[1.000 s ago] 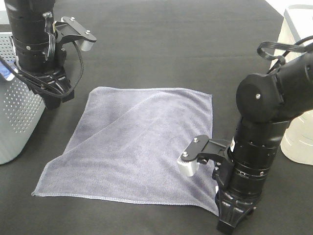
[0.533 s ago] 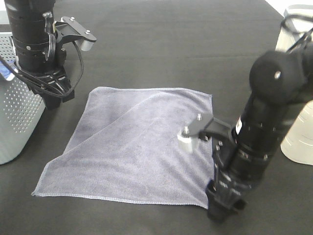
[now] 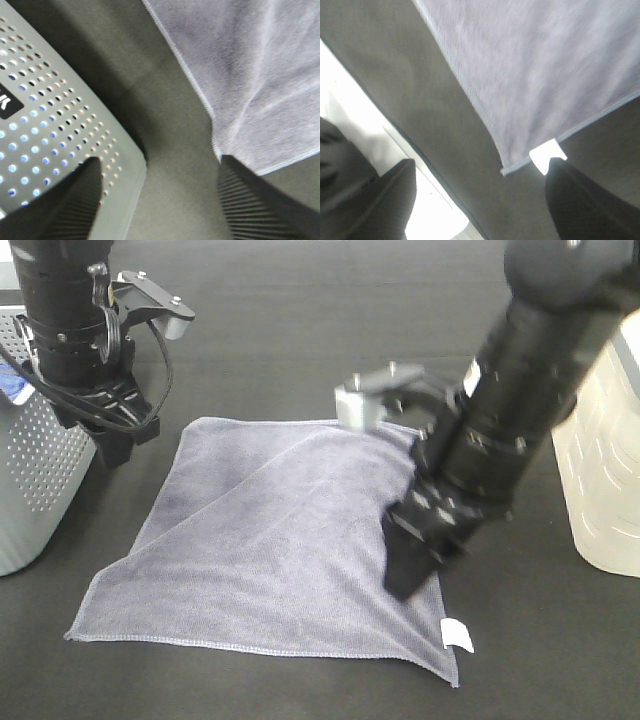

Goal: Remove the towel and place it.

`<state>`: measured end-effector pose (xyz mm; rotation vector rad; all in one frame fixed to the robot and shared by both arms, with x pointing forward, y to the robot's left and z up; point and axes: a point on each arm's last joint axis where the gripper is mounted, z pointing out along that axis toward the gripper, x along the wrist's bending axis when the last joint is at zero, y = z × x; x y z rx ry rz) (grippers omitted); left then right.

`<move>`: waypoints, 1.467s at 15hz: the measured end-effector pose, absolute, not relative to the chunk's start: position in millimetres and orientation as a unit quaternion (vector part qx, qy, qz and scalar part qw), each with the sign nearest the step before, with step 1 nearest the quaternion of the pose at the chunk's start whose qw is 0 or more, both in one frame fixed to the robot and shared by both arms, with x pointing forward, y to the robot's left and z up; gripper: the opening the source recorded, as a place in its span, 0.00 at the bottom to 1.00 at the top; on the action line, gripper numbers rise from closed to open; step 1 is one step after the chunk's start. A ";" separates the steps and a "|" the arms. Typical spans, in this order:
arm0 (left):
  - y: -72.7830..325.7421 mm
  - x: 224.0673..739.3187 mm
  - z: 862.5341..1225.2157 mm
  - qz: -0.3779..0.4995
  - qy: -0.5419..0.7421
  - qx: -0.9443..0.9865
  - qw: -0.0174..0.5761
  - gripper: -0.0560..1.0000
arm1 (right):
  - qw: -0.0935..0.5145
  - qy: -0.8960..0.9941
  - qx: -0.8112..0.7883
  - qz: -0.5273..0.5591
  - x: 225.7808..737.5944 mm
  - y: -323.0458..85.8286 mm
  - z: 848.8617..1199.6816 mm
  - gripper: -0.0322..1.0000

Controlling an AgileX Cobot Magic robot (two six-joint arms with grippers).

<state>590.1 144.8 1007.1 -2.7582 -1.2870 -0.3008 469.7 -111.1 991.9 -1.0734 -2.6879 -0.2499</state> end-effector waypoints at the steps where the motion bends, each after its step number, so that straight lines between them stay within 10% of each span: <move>1: 142.3 592.3 1012.7 -0.099 -0.424 -0.900 0.029 0.70 | 0.108 -0.914 -0.380 -0.093 475.4 -108.1 1001.8 0.67; 9: 132.7 619.4 1092.6 -0.176 -0.453 -0.868 -0.098 0.72 | -0.003 -0.847 -0.508 -0.156 526.9 -118.5 1098.7 0.84; 15: 252.1 611.2 1161.5 -0.212 -0.623 -0.733 -0.172 0.72 | -0.071 -0.754 -0.631 -0.165 567.9 -216.2 1136.1 0.83; 22: 324.7 481.8 1159.9 -0.204 -0.707 -0.661 -0.148 0.72 | -0.124 -0.760 -0.609 -0.190 450.9 -248.8 1166.6 0.82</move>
